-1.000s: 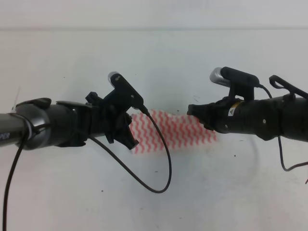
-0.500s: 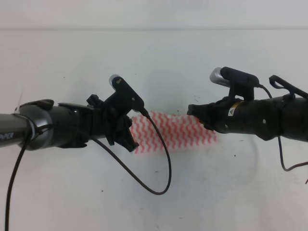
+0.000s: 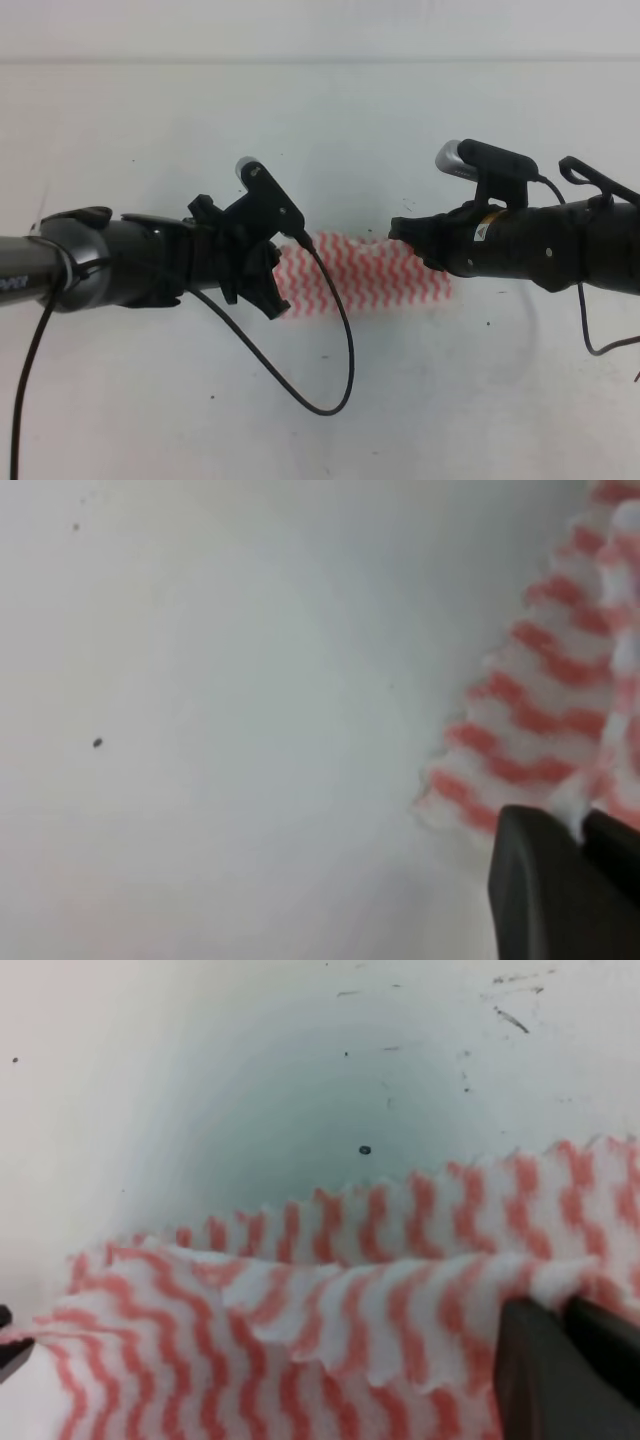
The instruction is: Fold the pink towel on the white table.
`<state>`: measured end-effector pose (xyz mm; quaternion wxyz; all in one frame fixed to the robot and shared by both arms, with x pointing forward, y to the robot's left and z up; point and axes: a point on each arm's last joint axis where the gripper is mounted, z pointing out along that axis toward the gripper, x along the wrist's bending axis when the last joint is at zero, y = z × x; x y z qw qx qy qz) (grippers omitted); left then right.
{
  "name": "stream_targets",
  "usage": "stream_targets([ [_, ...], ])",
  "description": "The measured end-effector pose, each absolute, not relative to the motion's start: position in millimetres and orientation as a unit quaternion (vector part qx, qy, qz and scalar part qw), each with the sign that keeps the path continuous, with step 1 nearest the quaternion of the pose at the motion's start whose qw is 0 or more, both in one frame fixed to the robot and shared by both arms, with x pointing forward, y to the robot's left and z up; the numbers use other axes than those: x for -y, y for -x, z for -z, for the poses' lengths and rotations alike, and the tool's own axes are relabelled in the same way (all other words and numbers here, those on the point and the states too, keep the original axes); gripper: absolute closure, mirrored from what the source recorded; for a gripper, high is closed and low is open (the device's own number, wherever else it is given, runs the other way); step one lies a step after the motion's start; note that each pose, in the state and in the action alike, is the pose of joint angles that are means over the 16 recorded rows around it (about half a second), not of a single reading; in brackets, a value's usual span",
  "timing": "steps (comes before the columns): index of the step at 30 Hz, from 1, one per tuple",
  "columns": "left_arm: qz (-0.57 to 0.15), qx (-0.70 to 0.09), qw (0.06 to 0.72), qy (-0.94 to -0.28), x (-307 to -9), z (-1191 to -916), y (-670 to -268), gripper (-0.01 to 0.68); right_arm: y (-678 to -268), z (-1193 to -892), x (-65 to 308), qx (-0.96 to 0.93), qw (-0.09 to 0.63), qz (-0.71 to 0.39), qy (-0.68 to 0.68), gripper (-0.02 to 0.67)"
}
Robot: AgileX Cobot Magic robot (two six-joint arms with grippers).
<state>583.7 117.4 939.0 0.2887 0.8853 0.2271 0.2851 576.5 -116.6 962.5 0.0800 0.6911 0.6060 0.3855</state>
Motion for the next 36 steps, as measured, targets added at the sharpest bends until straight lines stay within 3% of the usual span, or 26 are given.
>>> stream_targets([
  [9,-0.297,-0.285,0.295,-0.862,-122.1,-948.8,-593.2,0.393,-576.5,-962.5,116.6,-0.607,0.081,-0.385,-0.69,0.666],
  [14,-0.301,-0.328,0.312,-0.839,-124.0,-960.7,-597.5,0.35,-576.5,-962.5,116.7,-0.608,0.081,-0.385,-0.69,0.666],
  [24,-0.245,-0.356,0.405,-0.806,-112.3,-984.7,-591.3,0.459,-576.5,-962.5,116.7,-0.61,0.082,-0.385,-0.688,0.666],
  [36,-0.164,-0.278,0.46,-0.827,-94.8,-986.4,-577.3,0.598,-576.5,-962.5,116.7,-0.611,0.083,-0.385,-0.687,0.666],
])
